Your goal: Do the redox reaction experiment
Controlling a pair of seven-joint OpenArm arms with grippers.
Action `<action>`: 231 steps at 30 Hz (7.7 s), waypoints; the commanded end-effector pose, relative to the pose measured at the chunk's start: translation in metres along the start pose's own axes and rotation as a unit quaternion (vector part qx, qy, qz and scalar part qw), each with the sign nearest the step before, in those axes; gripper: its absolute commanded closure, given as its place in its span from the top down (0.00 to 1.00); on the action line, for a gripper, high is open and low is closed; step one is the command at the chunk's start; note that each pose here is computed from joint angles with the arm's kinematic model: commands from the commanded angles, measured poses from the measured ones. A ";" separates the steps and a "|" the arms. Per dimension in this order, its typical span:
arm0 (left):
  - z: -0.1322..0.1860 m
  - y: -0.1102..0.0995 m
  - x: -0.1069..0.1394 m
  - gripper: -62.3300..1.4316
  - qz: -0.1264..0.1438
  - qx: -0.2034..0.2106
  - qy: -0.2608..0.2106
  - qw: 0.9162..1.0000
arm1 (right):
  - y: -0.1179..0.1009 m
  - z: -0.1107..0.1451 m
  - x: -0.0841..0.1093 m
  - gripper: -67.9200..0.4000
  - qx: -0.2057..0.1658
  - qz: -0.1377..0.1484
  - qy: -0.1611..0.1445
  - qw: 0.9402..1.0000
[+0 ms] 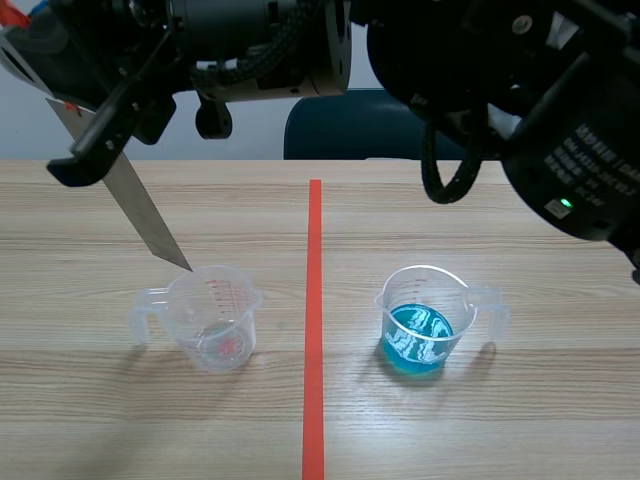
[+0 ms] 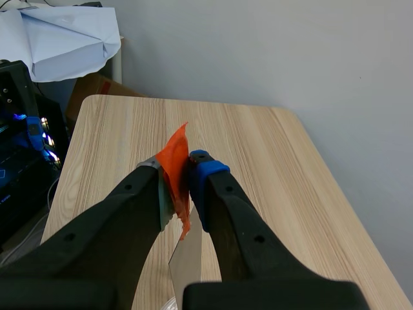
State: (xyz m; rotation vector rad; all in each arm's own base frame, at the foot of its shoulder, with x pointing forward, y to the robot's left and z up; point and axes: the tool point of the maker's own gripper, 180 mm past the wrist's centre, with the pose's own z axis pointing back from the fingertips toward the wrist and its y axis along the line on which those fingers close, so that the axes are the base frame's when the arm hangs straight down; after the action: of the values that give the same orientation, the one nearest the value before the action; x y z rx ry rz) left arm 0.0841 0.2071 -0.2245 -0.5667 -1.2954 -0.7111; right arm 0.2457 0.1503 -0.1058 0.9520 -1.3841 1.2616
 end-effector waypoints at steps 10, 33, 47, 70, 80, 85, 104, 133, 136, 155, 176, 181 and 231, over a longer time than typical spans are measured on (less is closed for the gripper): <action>-0.002 -0.001 0.007 1.00 0.000 0.001 -0.016 1.000 | -0.010 0.020 0.001 0.01 -0.009 -0.003 -0.016 1.000; -0.002 -0.001 0.007 1.00 0.000 0.001 -0.016 1.000 | -0.019 0.110 -0.010 0.01 -0.062 0.006 0.006 0.998; -0.002 -0.001 0.007 1.00 0.000 0.001 -0.016 1.000 | -0.024 0.170 -0.019 0.01 -0.072 0.016 0.044 0.996; -0.002 -0.001 0.007 1.00 0.000 0.001 -0.016 1.000 | -0.029 0.203 -0.025 0.01 -0.064 0.037 0.073 0.995; -0.002 -0.001 0.007 1.00 0.000 0.001 -0.017 1.000 | -0.028 0.202 -0.022 0.01 -0.059 0.040 0.066 0.995; -0.002 -0.001 0.007 1.00 0.000 0.001 -0.017 1.000 | -0.028 0.202 -0.022 0.02 -0.059 0.040 0.066 0.995; -0.002 -0.001 0.007 1.00 0.000 0.001 -0.017 1.000 | -0.028 0.202 -0.020 0.01 -0.060 0.039 0.059 0.996; -0.002 -0.001 0.007 1.00 0.000 0.001 -0.017 1.000 | -0.028 0.202 -0.021 0.01 -0.060 0.039 0.060 0.996; -0.002 -0.001 0.007 1.00 0.000 0.001 -0.017 1.000 | -0.028 0.202 -0.021 0.01 -0.060 0.039 0.060 0.996; -0.002 -0.001 0.007 1.00 0.000 0.001 -0.017 1.000 | -0.028 0.202 -0.021 0.01 -0.060 0.039 0.060 0.996; -0.002 0.000 0.007 1.00 -0.001 0.002 -0.016 1.000 | -0.028 0.202 -0.021 0.01 -0.060 0.039 0.060 0.996; -0.002 0.000 0.007 1.00 -0.001 0.002 -0.018 1.000 | -0.028 0.201 -0.020 0.01 -0.060 0.039 0.058 0.996; -0.164 -0.028 0.019 0.09 -0.030 -0.135 -0.116 0.984 | -0.041 0.202 -0.047 0.01 -0.095 0.042 0.070 0.992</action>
State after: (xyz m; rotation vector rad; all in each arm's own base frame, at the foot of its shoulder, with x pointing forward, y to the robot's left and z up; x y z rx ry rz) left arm 0.1701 0.0686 -0.2451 -0.8370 -1.4128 -0.9258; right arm 0.2627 -0.0583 -0.1465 0.6623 -1.3899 1.1979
